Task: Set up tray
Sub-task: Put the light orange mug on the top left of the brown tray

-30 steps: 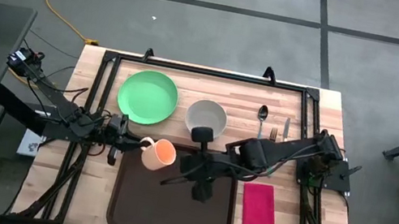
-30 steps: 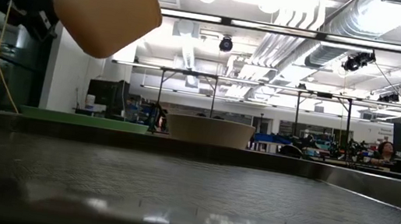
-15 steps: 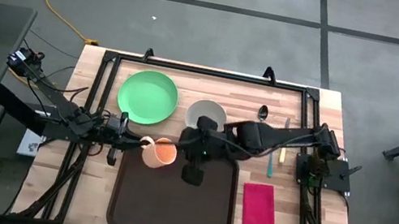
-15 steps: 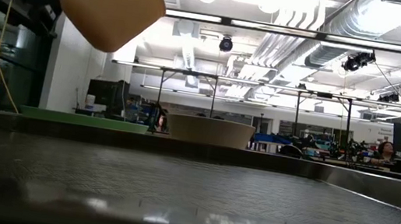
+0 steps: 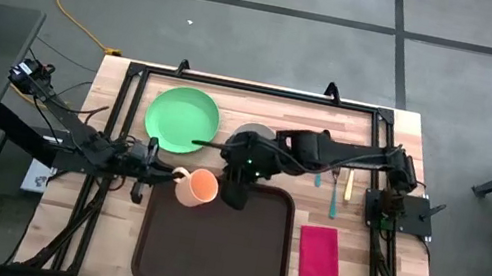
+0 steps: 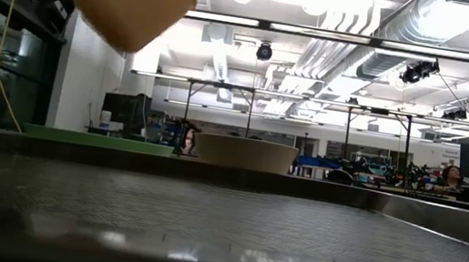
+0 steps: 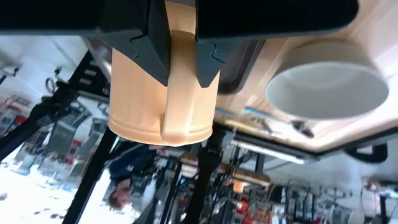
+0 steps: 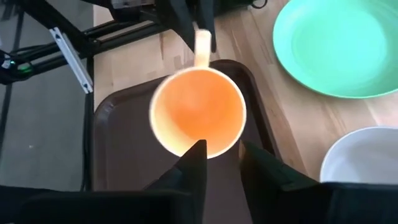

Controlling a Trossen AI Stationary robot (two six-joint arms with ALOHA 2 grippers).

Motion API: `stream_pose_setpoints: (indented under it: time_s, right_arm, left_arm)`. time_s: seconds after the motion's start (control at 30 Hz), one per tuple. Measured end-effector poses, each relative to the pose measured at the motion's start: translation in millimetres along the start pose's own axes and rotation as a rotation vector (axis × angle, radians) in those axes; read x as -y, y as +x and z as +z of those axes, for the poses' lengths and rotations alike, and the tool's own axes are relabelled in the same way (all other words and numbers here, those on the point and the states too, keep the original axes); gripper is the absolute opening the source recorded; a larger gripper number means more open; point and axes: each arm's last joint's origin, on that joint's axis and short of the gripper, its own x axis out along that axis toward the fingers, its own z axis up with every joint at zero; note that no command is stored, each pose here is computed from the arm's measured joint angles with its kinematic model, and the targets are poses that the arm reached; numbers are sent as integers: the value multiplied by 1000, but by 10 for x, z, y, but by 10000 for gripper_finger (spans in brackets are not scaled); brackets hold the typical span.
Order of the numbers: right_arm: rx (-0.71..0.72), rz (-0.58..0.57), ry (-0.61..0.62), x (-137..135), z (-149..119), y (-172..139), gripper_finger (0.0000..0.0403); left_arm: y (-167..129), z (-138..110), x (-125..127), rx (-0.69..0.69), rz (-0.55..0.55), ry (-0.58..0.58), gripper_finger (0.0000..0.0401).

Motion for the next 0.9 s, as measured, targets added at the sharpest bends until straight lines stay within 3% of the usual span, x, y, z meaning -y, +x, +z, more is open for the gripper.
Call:
stream_pose_setpoints:
  time_s: [0.43,0.9]
  right_arm:
    - [-38,121,51,141,-136,420,105]
    - [-10,138,79,331,-43,428,106]
  left_arm:
    - [-2,52,15,46,-14,14,57]
    - [-2,51,15,45,-15,15,57]
